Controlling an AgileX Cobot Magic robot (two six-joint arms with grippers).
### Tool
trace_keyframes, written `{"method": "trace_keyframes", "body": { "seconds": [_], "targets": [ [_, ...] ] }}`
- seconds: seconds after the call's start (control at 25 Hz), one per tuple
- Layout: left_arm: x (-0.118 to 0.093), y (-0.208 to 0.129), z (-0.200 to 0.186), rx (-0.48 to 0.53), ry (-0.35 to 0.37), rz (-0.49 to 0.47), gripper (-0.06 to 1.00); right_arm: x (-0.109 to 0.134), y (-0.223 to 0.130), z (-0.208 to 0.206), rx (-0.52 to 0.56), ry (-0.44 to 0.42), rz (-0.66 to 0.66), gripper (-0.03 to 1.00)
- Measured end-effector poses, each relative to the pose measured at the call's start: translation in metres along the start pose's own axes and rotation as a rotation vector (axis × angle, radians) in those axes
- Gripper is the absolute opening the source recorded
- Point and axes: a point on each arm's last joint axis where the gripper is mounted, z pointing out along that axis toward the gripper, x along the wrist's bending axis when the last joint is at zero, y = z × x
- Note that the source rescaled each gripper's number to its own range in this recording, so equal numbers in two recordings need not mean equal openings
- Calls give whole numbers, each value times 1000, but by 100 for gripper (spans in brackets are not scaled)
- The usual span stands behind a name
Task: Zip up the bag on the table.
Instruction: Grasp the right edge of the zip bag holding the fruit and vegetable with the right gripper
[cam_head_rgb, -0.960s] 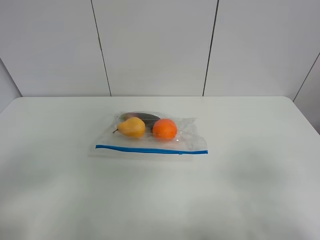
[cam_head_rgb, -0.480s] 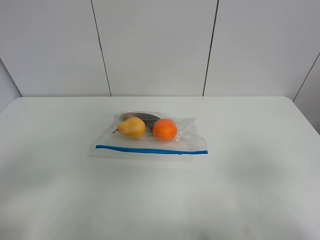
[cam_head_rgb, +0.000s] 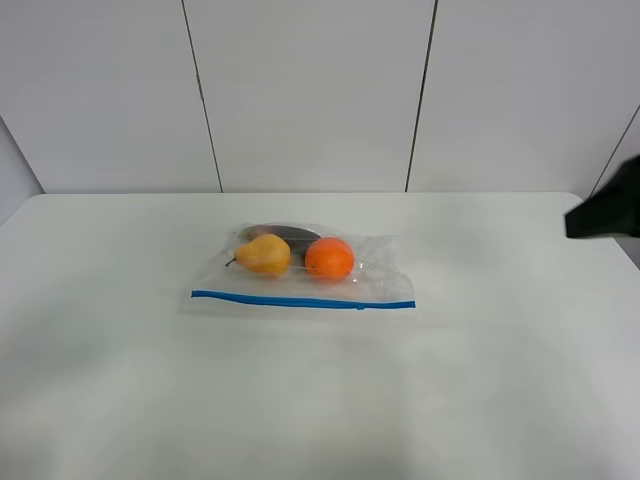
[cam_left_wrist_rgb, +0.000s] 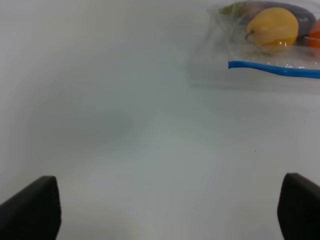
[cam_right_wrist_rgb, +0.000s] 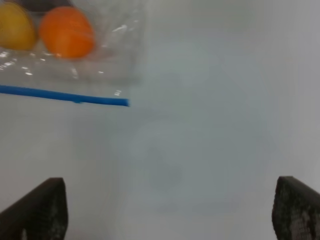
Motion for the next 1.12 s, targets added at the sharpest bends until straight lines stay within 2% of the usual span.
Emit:
{"method": "trace_keyframes", "body": {
  "seconds": [0.16, 0.32, 0.64, 0.92, 1.12],
  "targets": [
    [0, 0, 0, 0, 0, 0, 100, -6, 37, 58, 148, 90, 55, 95],
    [0, 0, 0, 0, 0, 0, 100, -16, 53, 120, 283, 173, 110, 95],
    [0, 0, 0, 0, 0, 0, 100, -29, 42, 222, 505, 378, 202, 95],
    [0, 0, 0, 0, 0, 0, 100, -37, 20, 273, 578, 476, 253, 95],
    [0, 0, 0, 0, 0, 0, 100, -34, 15, 285, 574, 515, 258, 86]
  ]
}}
